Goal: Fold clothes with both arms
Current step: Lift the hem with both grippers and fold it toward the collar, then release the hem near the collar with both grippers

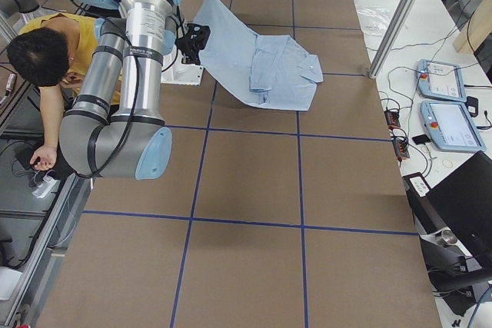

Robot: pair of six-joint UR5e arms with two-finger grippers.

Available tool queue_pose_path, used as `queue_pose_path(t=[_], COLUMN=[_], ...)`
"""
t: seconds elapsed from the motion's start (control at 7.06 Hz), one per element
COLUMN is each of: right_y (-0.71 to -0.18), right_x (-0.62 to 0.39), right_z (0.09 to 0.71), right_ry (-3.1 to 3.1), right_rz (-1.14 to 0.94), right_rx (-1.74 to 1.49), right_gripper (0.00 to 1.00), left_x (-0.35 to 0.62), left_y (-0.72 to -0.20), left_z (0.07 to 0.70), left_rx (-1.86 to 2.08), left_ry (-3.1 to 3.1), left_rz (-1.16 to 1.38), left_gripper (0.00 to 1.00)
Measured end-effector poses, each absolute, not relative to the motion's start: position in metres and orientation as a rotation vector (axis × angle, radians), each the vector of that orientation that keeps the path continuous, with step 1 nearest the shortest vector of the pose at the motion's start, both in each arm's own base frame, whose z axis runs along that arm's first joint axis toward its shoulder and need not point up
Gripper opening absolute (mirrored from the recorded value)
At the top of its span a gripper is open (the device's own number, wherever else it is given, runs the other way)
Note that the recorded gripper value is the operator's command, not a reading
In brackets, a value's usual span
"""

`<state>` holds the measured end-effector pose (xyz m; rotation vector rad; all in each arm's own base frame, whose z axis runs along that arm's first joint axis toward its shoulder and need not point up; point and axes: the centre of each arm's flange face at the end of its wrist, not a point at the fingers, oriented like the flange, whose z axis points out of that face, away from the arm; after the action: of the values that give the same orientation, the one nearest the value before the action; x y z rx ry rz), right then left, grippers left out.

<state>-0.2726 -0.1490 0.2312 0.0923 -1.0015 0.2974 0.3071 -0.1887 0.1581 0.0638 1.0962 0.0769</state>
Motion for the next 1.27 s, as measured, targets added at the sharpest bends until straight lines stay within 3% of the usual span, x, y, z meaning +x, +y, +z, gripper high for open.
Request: queue_pose_path(t=[0.42,0.99,1.27], right_y=[-0.222,-0.365,-0.437], right_x=[-0.317,-0.353,-0.379], right_z=[0.202,0.179,0.199], right_ry=[-0.958,-0.848,-0.772], right_rz=[0.413,0.572,0.599], right_rx=[0.231,0.418,0.471], right_gripper=[0.0,0.0,0.0], left_x=[0.368,0.367,0.394], left_y=[-0.287,-0.398,-0.448], left_z=[0.176,0.194,0.219], left_rx=[0.178,0.323,0.387], left_ry=[0.928,0.814,0.803], left_rz=[0.0,-0.179,-0.234], left_gripper=[0.0,0.0,0.0])
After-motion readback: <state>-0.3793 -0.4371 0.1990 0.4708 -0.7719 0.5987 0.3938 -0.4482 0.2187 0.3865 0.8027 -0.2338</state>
